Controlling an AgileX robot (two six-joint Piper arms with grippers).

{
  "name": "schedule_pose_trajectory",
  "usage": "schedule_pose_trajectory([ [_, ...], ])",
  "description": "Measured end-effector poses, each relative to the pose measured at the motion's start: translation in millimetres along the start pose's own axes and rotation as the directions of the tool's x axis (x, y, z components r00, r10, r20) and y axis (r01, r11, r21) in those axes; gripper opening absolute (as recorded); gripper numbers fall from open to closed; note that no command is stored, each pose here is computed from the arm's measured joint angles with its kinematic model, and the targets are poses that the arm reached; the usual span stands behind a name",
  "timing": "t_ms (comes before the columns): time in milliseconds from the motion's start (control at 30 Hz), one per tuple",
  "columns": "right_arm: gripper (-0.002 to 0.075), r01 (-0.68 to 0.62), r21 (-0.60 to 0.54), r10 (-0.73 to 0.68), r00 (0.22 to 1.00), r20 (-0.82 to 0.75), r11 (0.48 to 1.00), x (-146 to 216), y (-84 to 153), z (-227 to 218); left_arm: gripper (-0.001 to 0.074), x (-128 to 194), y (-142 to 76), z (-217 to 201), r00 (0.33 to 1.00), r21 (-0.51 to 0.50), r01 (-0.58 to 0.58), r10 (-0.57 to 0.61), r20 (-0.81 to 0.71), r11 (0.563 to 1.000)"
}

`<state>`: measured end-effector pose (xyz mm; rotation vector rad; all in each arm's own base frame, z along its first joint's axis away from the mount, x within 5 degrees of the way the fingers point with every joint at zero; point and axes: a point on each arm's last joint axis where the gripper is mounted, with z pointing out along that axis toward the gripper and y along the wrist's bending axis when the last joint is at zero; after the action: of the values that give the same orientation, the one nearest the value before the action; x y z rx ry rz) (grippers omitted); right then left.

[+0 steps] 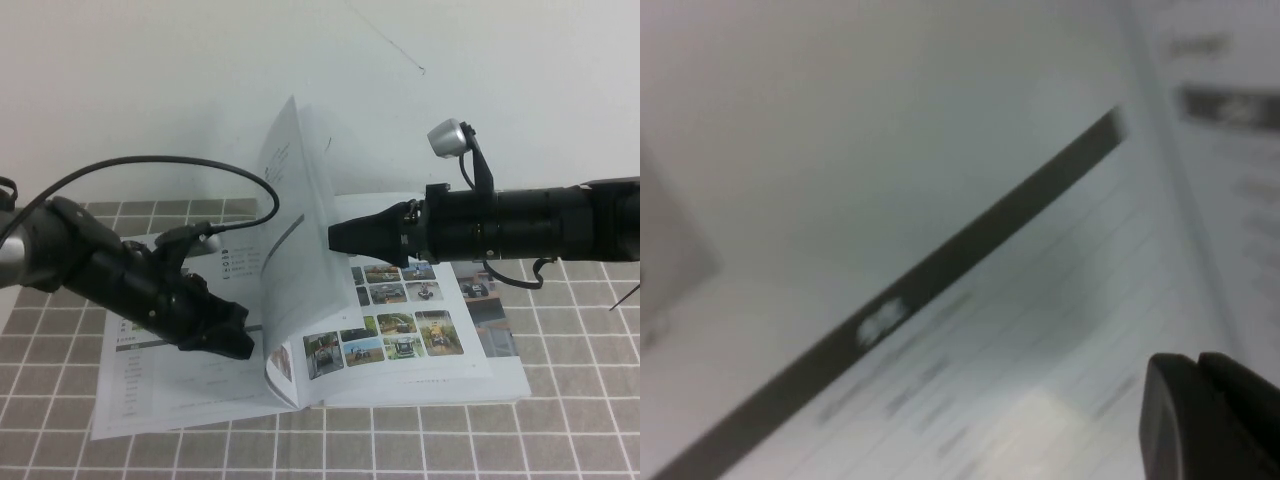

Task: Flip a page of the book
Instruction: Open the closed book

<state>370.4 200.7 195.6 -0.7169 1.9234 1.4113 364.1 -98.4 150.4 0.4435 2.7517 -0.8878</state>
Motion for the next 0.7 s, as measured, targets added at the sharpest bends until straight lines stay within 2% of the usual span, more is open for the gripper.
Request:
schedule_pose_trajectory([
  [200, 0.0437, 0.004, -0.032, -0.004, 1.0, 0.0, 0.999, 0.0, 2.9, -0.1, -0.0004, -22.4, -13.6, -16.9, 0.998, 0.046, -0.067, 0.066, 0.014, 0.997],
  [467, 0.0437, 0.012, -0.034, -0.012, 1.0, -0.011, 0.999, 1.1, 3.1, -0.1, -0.0004, -47.2, -29.3, -42.9, 0.993, 0.05, -0.119, 0.119, 0.007, 0.992],
  [700, 0.0437, 0.041, 0.059, -0.035, 0.995, -0.09, 0.997, 7.9, -5.7, -0.5, -0.0004, -52.6, -34.0, -50.5, 0.991, 0.051, -0.136, 0.136, -0.001, 0.989],
])
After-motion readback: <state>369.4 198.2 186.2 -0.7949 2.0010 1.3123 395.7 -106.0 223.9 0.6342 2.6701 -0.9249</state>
